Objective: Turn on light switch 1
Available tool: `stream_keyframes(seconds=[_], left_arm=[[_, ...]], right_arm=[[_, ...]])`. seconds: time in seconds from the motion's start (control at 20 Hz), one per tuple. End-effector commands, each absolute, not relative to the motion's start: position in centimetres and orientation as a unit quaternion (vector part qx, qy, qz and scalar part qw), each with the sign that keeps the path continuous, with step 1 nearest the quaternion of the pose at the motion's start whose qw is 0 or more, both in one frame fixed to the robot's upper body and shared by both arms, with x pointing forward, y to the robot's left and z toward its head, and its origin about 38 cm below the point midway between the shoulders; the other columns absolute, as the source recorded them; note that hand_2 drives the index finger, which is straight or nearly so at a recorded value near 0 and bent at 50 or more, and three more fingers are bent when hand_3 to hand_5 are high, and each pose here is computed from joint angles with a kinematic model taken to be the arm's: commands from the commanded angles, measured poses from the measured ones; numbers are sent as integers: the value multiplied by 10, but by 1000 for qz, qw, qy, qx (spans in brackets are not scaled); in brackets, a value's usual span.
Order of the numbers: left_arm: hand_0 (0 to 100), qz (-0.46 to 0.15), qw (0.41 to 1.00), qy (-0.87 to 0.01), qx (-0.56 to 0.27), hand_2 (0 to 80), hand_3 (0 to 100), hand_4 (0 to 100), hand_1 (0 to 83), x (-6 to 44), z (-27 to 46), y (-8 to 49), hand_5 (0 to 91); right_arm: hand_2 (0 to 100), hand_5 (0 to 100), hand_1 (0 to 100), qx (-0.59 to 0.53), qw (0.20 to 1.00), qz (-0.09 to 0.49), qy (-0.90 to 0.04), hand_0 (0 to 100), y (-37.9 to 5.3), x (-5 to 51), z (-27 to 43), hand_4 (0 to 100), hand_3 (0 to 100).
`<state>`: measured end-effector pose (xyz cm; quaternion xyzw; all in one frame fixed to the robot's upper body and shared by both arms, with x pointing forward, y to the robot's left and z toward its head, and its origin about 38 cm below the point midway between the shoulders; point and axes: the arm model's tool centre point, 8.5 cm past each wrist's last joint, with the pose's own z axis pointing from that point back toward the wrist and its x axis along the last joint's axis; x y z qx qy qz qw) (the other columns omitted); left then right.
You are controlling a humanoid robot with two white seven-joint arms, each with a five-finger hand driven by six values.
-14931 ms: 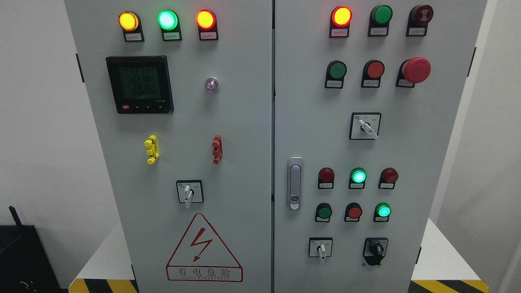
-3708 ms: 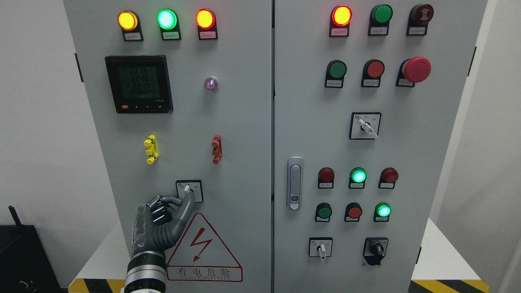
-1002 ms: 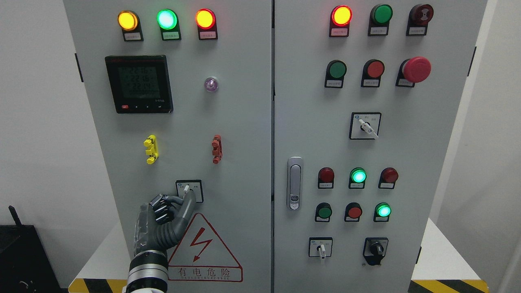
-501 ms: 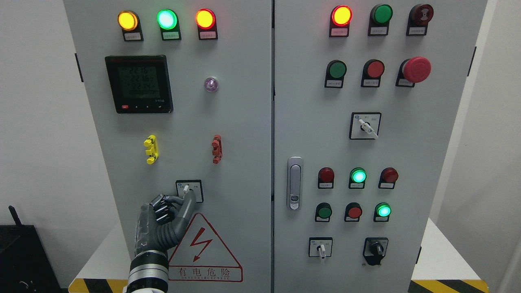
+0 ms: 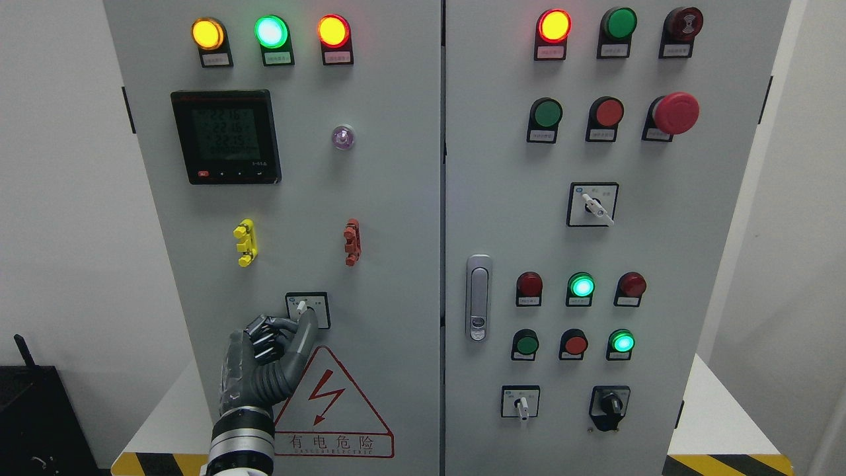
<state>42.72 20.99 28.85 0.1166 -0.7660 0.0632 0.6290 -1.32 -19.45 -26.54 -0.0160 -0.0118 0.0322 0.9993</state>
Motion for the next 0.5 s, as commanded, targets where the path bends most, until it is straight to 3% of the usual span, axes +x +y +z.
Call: stream_keyframes(seconds=[0.0,0.45], left_arm=[[466,64,629,-766,116,592,981,978,581,427,288,210,884],[525,62,629,-766,115,587,982,980,556,427,288,210,884]], right_arm=[[0,0,0,-15,1000,20,-11,0,-194,-13,-265,0,0],[0,0,0,-15,1000,20,-11,0,-194,-13,-265,0,0]])
